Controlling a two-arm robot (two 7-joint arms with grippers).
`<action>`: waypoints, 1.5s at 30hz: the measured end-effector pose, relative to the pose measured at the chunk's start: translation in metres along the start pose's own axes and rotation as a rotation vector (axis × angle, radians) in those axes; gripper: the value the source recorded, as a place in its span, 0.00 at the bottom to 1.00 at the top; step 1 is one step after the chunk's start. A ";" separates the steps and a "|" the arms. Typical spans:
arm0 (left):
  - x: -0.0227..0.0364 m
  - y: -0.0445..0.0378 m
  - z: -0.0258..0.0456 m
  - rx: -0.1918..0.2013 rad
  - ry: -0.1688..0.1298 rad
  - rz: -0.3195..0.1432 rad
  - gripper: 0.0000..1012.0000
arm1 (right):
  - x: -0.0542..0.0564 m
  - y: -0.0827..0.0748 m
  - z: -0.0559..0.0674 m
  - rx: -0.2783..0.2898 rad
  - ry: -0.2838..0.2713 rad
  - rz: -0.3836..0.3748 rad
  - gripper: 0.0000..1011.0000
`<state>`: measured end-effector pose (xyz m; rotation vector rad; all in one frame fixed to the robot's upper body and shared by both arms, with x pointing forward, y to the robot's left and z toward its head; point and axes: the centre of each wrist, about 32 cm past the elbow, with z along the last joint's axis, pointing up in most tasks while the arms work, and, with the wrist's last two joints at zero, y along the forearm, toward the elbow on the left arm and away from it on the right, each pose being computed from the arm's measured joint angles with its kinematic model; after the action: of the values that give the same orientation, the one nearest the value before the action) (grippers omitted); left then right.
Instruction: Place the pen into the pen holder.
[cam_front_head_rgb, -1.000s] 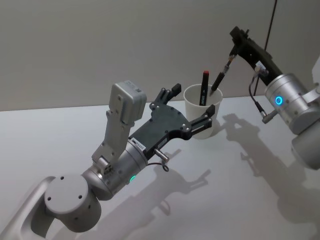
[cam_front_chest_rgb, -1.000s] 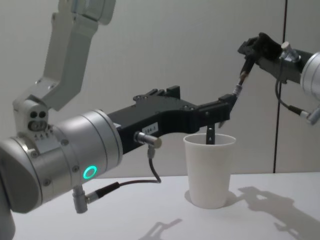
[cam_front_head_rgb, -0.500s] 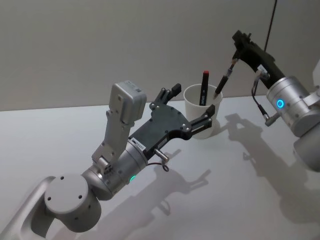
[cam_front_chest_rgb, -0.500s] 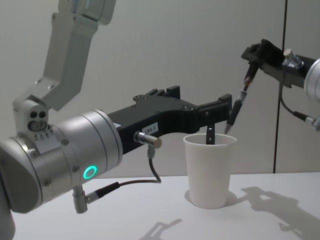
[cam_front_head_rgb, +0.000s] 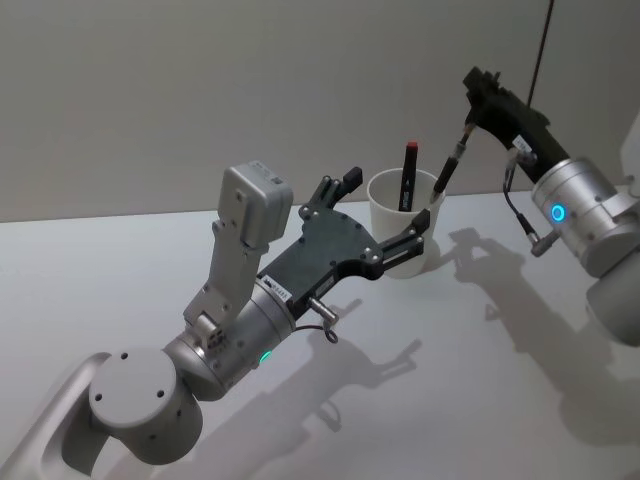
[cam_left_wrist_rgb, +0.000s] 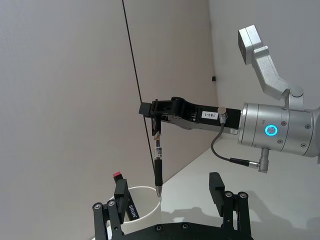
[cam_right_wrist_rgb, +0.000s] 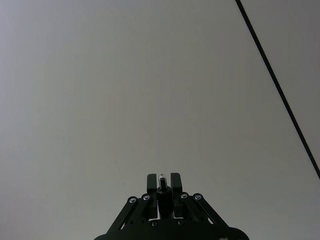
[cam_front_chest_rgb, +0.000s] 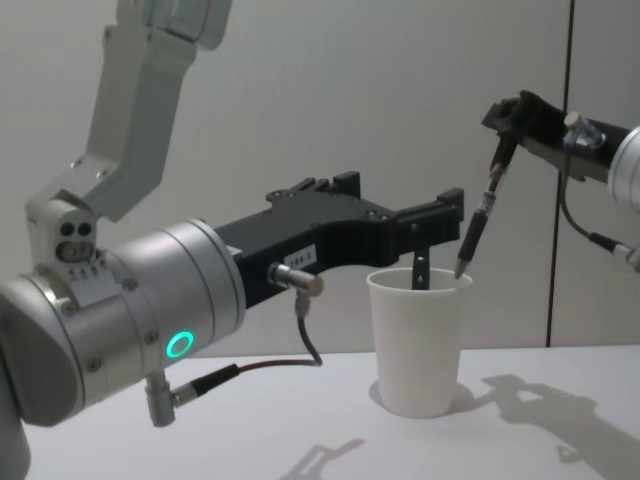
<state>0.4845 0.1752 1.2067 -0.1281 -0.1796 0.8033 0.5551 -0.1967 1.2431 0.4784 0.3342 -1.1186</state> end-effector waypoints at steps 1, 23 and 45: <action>0.0000 0.0000 0.0000 0.000 0.000 0.000 0.99 | 0.000 0.001 0.000 0.000 -0.005 0.002 0.16; 0.0000 0.0000 0.0000 0.000 0.000 0.000 0.99 | -0.001 0.017 -0.012 0.011 -0.080 0.025 0.16; 0.0000 0.0000 0.0000 0.000 0.000 0.000 0.99 | -0.005 0.036 -0.024 0.008 -0.175 0.089 0.16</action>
<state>0.4845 0.1752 1.2067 -0.1280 -0.1797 0.8033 0.5850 -0.1673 1.2323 0.3951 0.1540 -1.0671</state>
